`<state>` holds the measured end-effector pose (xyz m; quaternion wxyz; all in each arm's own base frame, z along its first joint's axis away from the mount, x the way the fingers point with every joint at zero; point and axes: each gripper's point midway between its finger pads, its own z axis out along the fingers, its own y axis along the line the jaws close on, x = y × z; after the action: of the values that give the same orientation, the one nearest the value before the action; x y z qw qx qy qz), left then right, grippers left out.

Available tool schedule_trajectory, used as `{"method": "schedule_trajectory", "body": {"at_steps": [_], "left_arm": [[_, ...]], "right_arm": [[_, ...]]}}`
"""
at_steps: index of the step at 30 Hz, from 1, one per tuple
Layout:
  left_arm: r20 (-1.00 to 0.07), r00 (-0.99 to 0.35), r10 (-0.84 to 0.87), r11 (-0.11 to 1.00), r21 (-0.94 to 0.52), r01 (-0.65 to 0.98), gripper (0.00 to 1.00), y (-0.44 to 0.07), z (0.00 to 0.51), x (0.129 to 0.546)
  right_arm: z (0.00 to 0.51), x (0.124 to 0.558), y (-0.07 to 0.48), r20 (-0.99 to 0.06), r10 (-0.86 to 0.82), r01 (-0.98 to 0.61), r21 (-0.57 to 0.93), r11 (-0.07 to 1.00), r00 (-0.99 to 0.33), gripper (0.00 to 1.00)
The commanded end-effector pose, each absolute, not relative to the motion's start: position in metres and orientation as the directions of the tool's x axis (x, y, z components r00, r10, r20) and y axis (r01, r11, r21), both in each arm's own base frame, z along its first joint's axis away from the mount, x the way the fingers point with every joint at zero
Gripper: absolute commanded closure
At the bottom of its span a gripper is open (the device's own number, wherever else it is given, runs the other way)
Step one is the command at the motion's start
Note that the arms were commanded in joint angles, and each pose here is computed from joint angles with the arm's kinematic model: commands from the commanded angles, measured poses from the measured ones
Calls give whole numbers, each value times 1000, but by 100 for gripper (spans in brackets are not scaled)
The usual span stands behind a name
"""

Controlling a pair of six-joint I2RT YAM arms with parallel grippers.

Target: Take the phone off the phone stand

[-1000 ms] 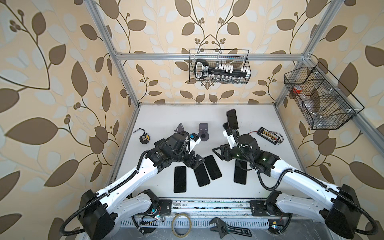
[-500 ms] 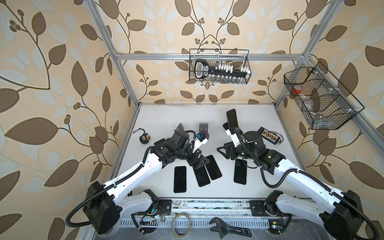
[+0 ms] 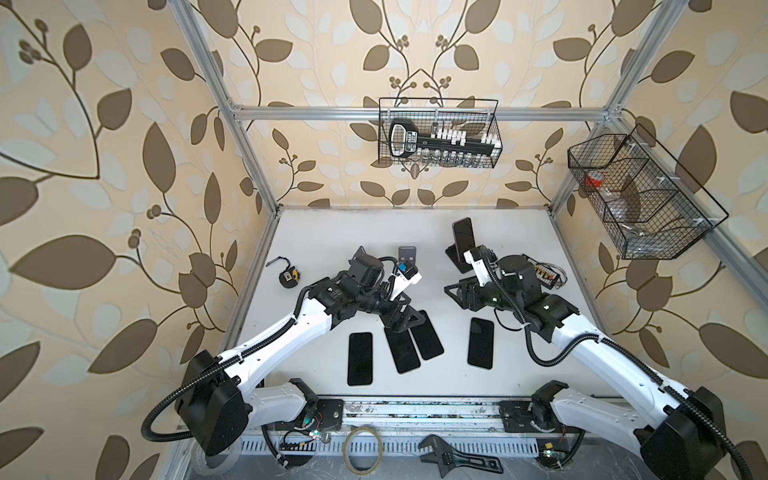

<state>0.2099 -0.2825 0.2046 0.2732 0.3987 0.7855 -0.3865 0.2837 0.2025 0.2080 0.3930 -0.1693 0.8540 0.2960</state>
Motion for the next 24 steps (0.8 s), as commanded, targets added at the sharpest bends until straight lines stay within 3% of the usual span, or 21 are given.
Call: {"method": "schedule_trajectory", "body": {"at_steps": [1, 19, 24], "left_arm": [[-793, -475, 383, 323, -366, 873, 20, -291, 229, 215], [-781, -490, 388, 338, -373, 864, 20, -307, 225, 239], [-754, -522, 398, 432, -348, 832, 21, -304, 212, 259]], "right_arm": [[219, 286, 205, -786, -77, -559, 364, 745, -614, 35], [213, 299, 196, -775, -77, -525, 348, 776, -627, 35], [209, 304, 193, -771, -76, -512, 342, 788, -632, 35]]}}
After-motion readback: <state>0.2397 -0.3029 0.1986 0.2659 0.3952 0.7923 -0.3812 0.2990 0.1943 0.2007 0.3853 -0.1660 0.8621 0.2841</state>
